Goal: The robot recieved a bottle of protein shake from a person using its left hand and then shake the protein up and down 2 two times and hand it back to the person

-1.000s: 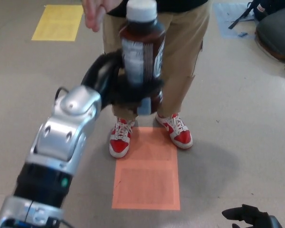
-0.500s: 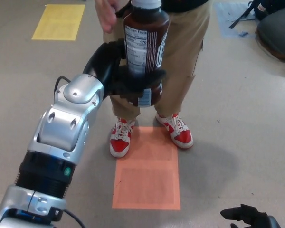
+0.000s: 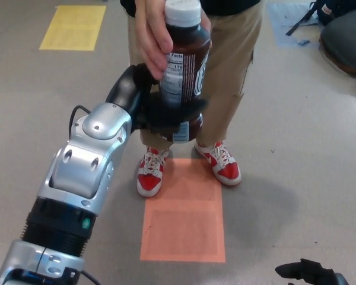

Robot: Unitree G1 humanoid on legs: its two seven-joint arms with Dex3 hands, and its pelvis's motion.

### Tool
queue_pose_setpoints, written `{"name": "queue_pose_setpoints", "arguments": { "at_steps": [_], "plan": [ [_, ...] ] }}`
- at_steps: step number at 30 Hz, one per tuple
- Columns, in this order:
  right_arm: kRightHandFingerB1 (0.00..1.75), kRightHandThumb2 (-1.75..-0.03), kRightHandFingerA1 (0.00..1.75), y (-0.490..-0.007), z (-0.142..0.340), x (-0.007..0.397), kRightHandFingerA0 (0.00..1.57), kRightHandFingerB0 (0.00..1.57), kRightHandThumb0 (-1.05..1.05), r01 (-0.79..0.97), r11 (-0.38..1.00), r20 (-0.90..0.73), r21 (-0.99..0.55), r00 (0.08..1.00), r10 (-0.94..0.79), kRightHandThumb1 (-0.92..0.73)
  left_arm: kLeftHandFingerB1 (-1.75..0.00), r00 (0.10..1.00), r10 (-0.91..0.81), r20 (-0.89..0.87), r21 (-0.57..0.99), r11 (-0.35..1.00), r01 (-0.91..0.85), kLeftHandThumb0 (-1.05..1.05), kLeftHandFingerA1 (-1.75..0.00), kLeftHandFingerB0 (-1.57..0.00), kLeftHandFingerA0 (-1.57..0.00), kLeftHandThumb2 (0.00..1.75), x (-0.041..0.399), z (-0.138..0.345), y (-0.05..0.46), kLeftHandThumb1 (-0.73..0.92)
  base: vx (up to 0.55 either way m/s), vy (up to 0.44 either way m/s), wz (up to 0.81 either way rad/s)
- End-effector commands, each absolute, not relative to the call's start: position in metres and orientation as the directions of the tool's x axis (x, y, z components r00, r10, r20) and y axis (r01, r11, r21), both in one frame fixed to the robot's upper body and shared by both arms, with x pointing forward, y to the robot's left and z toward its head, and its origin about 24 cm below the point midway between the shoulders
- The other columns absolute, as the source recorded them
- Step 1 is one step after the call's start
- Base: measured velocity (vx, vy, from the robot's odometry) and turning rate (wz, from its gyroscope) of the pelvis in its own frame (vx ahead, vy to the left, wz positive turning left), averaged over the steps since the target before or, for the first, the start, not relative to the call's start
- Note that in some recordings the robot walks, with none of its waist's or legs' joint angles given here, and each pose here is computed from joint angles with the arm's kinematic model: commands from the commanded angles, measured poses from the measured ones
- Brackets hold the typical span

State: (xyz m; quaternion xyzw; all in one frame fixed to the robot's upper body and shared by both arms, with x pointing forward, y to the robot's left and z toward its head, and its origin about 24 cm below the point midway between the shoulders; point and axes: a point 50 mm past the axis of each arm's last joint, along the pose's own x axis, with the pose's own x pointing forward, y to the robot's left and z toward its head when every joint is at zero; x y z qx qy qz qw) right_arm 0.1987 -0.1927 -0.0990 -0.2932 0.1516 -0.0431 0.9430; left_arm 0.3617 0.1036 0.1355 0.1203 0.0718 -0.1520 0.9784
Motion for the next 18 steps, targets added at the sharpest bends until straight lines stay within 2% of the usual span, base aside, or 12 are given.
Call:
{"name": "queue_pose_setpoints", "arguments": {
  "at_steps": [1,4,5,6,7,15,16,18],
  "plan": [
    [0.53,-0.63,0.53,-0.196,-0.098,0.201,0.95,0.88,-0.21,0.008,0.825,-0.261,-0.565,0.947,-0.188,-0.75,0.00,0.918,-0.329,-0.223,0.193,0.908,0.372,-0.84,-0.02,0.00,0.00,0.87,0.360,0.134,0.108,0.53,0.00,0.000,0.00],
    [0.53,-0.63,0.52,-0.196,-0.097,0.202,0.94,0.88,-0.22,0.008,0.827,-0.261,-0.563,0.947,-0.187,-0.76,0.00,0.922,-0.321,-0.218,0.217,0.905,0.367,-0.86,0.00,0.00,0.00,0.88,0.360,0.135,0.109,0.51,0.00,0.000,0.00],
    [0.53,-0.63,0.52,-0.196,-0.097,0.202,0.94,0.88,-0.22,0.008,0.825,-0.259,-0.565,0.948,-0.187,-0.75,0.00,0.921,-0.325,-0.217,0.212,0.905,0.369,-0.83,0.00,0.00,0.00,0.80,0.361,0.135,0.110,0.48,0.00,0.000,0.00],
    [0.53,-0.63,0.52,-0.197,-0.097,0.202,0.94,0.88,-0.22,0.007,0.823,-0.258,-0.567,0.948,-0.186,-0.75,0.00,0.918,-0.332,-0.216,0.201,0.905,0.374,-0.83,0.00,0.00,0.00,0.80,0.361,0.135,0.110,0.48,0.00,0.000,0.00],
    [0.53,-0.63,0.52,-0.196,-0.097,0.202,0.95,0.88,-0.22,0.009,0.820,-0.252,-0.572,0.950,-0.186,-0.75,0.00,0.918,-0.331,-0.218,0.212,0.902,0.375,-0.83,0.00,0.00,0.00,0.59,0.361,0.134,0.111,0.60,0.00,0.000,0.00],
    [0.53,-0.63,0.52,-0.196,-0.096,0.204,0.96,0.88,-0.22,0.010,0.812,-0.239,-0.584,0.953,-0.184,-0.74,0.00,0.921,-0.328,-0.212,0.231,0.898,0.374,-0.82,0.00,0.00,0.00,0.59,0.361,0.134,0.115,0.59,0.00,0.000,0.00],
    [0.53,-0.62,0.52,-0.195,-0.095,0.204,0.95,0.88,-0.22,0.008,0.809,-0.235,-0.587,0.955,-0.179,-0.73,0.00,0.920,-0.331,-0.209,0.236,0.896,0.376,-0.84,0.00,0.00,0.00,0.81,0.360,0.134,0.117,0.47,0.00,0.000,0.00],
    [0.53,-0.63,0.53,-0.194,-0.095,0.204,0.97,0.88,-0.23,0.007,0.804,-0.223,-0.595,0.959,-0.174,-0.73,0.00,0.918,-0.340,-0.206,0.242,0.891,0.385,-0.85,0.00,0.00,0.00,0.81,0.358,0.132,0.120,0.47,0.00,0.000,0.00]
  ]
}}
